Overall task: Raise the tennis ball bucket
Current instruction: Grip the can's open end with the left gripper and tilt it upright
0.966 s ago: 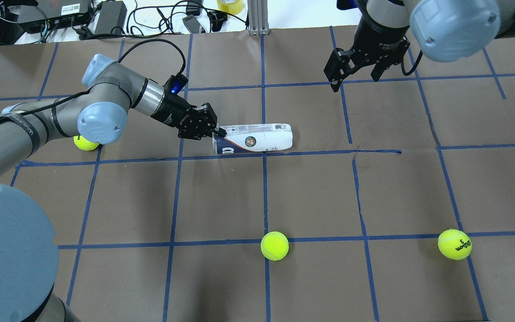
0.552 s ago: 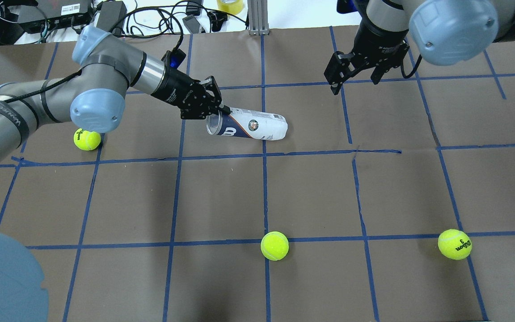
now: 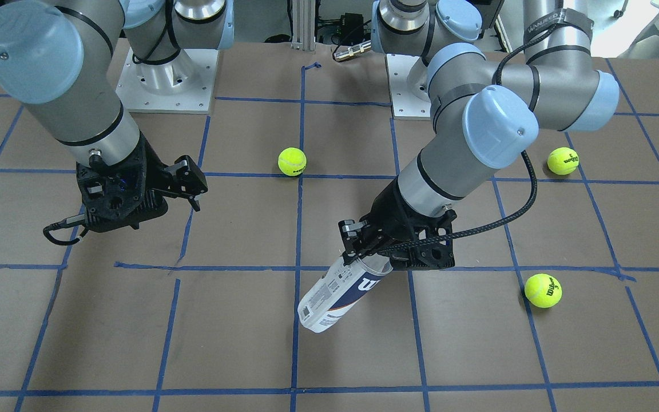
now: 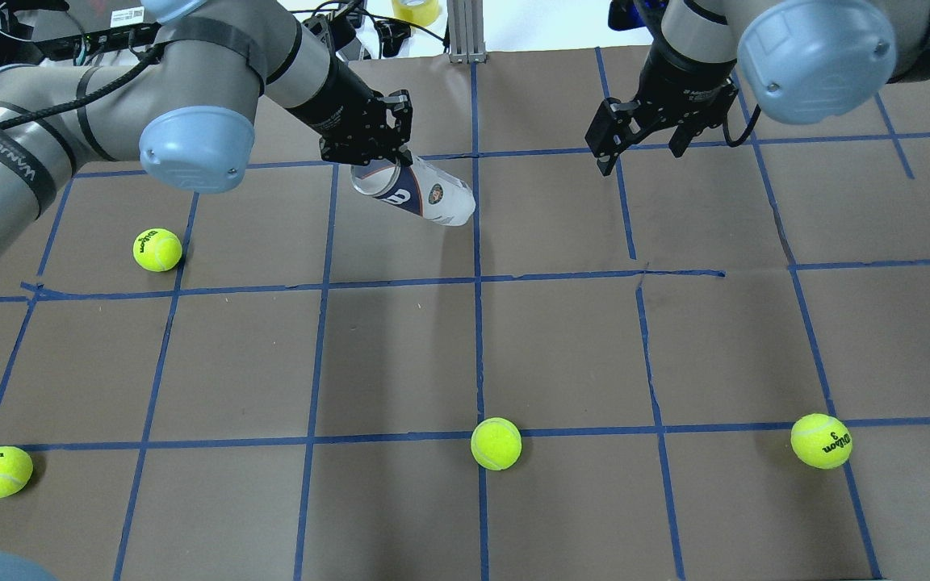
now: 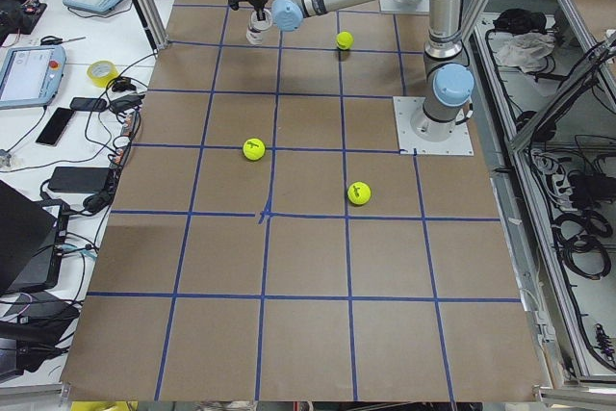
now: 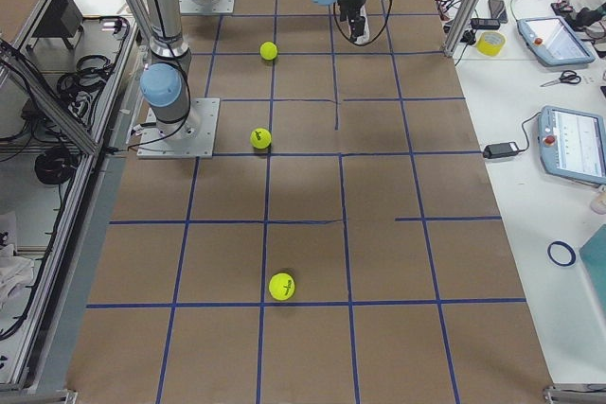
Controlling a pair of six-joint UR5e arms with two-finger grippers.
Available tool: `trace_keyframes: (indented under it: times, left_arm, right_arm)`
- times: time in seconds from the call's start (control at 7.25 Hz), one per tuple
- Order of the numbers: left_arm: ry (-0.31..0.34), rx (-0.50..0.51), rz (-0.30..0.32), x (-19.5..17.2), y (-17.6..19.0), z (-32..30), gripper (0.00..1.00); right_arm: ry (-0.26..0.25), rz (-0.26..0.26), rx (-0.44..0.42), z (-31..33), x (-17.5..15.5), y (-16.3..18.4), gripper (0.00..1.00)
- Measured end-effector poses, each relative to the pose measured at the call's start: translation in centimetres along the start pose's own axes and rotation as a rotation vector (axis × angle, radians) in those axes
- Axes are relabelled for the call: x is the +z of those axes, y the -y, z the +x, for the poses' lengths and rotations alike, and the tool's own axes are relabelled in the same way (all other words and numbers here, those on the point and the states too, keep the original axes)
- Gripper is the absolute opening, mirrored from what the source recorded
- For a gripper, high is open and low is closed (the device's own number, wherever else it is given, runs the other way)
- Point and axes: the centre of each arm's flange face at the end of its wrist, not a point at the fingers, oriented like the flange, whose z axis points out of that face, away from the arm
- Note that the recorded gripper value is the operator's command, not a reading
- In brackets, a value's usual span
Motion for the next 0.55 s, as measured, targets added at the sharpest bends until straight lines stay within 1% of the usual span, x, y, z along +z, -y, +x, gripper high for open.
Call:
trace_keyframes:
  times: [0.14, 0.28, 0.55]
  left_arm:
    - [0.111, 0.094, 0.013, 0.3, -0.2, 0.6, 0.00]
    - [0.203, 0.198, 0.000, 0.7, -0.3, 0.9, 0.00]
    - [0.294, 0.303, -0.033, 2.1, 0.4, 2.5, 0.00]
  right_arm:
    - [0.003, 0.001, 0.000, 0.0, 0.0, 0.0, 1.00]
    - [0.005, 0.002, 0.001, -0.1, 0.0, 0.0, 1.00]
    - [-0.001, 0.004, 0.002, -0.1, -0.3, -0.1, 1.00]
